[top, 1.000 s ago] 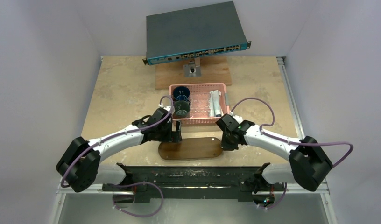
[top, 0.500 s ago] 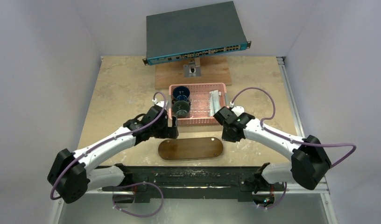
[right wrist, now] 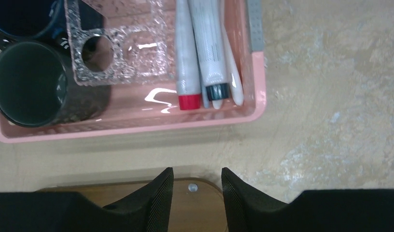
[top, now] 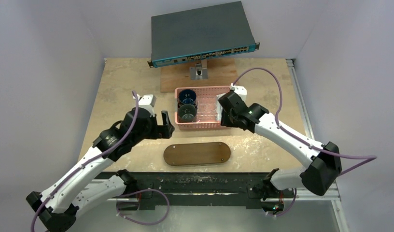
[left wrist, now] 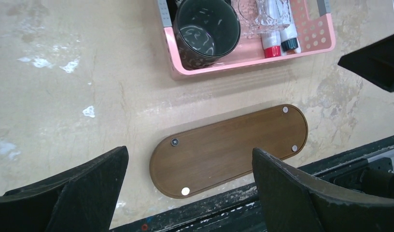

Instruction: Prepare toiletry sets of a toothbrush and toothpaste on the tray

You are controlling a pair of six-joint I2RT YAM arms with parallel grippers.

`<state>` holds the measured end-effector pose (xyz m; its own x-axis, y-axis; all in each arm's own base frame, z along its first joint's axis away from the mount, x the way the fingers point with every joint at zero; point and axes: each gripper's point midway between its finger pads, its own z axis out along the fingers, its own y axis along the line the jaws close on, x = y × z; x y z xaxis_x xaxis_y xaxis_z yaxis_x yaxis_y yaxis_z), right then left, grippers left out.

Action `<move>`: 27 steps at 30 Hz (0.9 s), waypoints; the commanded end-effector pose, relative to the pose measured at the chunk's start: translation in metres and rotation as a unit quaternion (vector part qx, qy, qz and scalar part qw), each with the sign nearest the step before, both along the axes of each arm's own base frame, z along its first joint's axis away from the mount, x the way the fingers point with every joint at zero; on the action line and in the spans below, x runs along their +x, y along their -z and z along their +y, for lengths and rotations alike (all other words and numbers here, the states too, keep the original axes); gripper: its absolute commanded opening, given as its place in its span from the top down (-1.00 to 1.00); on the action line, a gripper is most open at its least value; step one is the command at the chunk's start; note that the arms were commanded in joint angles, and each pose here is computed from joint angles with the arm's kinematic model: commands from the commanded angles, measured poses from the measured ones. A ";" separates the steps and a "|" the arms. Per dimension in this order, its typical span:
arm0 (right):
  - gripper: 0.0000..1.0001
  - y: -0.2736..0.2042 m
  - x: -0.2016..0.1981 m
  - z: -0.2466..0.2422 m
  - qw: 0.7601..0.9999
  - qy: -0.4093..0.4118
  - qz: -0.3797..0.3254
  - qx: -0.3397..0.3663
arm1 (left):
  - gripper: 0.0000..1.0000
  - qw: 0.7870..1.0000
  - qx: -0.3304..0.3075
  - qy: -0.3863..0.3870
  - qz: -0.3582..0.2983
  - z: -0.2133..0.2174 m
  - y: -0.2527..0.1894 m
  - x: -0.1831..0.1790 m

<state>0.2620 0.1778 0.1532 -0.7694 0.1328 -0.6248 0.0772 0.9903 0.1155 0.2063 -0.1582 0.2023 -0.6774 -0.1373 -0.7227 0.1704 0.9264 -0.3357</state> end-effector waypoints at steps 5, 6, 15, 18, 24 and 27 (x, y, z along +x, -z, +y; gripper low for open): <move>0.06 -0.036 0.045 0.043 0.997 -0.049 -0.054 0.014 | -1.00 0.997 0.058 -0.024 -0.055 0.051 -0.043 -0.019; 0.04 -0.039 0.050 0.047 0.997 -0.053 -0.060 0.017 | -1.00 0.996 0.063 -0.025 -0.061 0.056 -0.047 -0.021; -0.08 -0.044 0.083 0.074 0.995 -0.052 -0.077 0.022 | -1.00 0.987 0.109 -0.038 -0.111 0.091 -0.060 -0.032; -0.08 -0.038 0.091 0.082 0.996 -0.049 -0.070 0.018 | -1.00 0.985 0.107 -0.050 -0.123 0.098 -0.055 -0.034; -0.06 -0.019 0.105 0.090 0.998 -0.032 -0.049 -0.002 | -1.00 0.984 0.079 -0.044 -0.152 0.097 -0.052 -0.037; -0.04 -0.010 0.110 0.092 0.999 -0.023 -0.044 -0.010 | -1.00 0.984 0.083 -0.041 -0.155 0.098 -0.050 -0.039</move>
